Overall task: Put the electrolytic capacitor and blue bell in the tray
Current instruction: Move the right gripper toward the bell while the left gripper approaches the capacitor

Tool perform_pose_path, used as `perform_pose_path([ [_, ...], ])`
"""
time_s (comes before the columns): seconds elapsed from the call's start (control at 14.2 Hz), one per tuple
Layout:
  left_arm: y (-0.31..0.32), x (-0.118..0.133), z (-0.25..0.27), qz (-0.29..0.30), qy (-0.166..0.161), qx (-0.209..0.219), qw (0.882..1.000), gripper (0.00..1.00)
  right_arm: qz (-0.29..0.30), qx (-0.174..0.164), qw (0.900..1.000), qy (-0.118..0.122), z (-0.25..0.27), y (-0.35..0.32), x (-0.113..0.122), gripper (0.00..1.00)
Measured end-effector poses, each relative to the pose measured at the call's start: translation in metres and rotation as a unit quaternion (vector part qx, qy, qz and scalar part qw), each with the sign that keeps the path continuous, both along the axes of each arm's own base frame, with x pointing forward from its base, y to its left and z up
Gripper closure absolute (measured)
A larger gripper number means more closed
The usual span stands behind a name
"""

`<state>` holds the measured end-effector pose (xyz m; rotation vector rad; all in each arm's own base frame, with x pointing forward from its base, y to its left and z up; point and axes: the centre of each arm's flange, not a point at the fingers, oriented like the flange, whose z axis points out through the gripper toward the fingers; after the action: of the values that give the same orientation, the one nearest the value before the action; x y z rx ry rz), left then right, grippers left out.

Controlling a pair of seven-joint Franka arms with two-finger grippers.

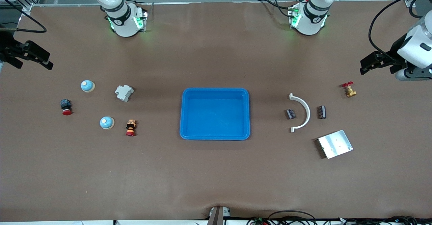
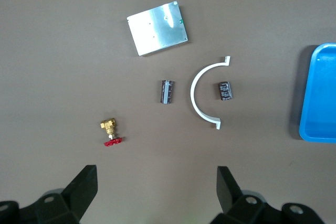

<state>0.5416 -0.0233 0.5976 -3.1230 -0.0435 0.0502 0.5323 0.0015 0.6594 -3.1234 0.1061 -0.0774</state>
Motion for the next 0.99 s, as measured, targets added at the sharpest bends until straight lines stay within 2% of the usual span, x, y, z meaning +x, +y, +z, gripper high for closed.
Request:
perform_pose_path([
  [0.49,0.041,0.014,-0.030,0.036,0.028,-0.007,0.999,0.00,0.000,0.000,1.000,0.000,0.000,0.000,0.000,0.00],
  [0.78,0.078,0.019,-0.047,0.088,0.040,-0.098,0.990,0.00,0.001,0.000,1.000,0.000,0.000,0.001,0.000,0.00],
  [0.99,0.080,0.027,-0.069,0.088,0.057,-0.107,0.989,0.00,0.001,0.000,1.000,-0.001,0.000,0.001,0.000,0.00],
])
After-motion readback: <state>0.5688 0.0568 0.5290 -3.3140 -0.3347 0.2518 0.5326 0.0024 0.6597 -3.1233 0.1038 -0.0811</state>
